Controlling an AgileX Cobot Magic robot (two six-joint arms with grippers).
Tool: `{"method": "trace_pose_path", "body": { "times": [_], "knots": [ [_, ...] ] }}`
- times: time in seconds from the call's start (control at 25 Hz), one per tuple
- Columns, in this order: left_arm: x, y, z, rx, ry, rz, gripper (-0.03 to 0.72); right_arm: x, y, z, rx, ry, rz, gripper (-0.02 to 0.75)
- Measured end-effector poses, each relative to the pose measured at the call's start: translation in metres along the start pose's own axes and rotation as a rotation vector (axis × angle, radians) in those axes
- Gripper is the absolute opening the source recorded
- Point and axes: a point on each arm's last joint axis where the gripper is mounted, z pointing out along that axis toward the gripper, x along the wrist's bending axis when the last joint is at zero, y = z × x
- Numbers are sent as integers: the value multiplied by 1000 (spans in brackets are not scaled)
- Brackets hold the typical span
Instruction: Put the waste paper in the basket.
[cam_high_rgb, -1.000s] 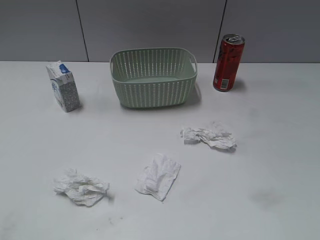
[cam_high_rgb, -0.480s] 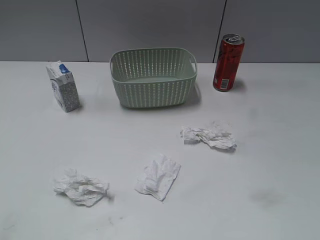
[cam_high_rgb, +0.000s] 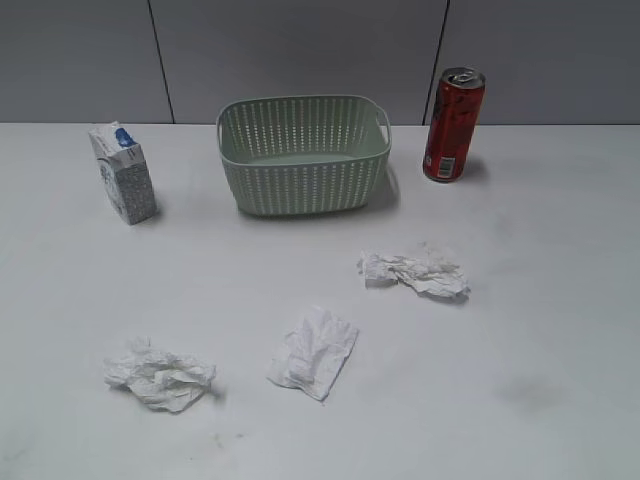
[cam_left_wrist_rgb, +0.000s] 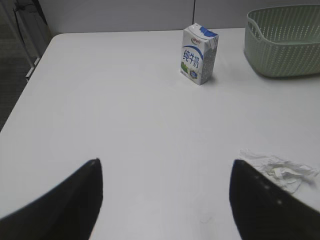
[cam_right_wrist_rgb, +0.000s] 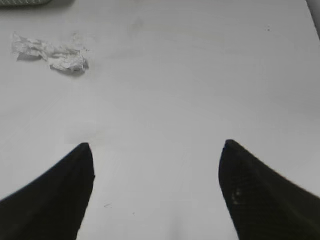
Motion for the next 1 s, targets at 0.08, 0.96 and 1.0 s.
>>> {"method": "trace_pose_path", "body": {
  "times": [0.08,0.96,1.0],
  "knots": [
    [0,0,0,0,0,0,596,0,11,6,35,10,-19,588],
    [0,0,0,0,-1,0,588,35,100,155,419,202,-153,588],
    [0,0,0,0,-1,0,588,42,101,165,435,215,-169,588]
  ]
}}
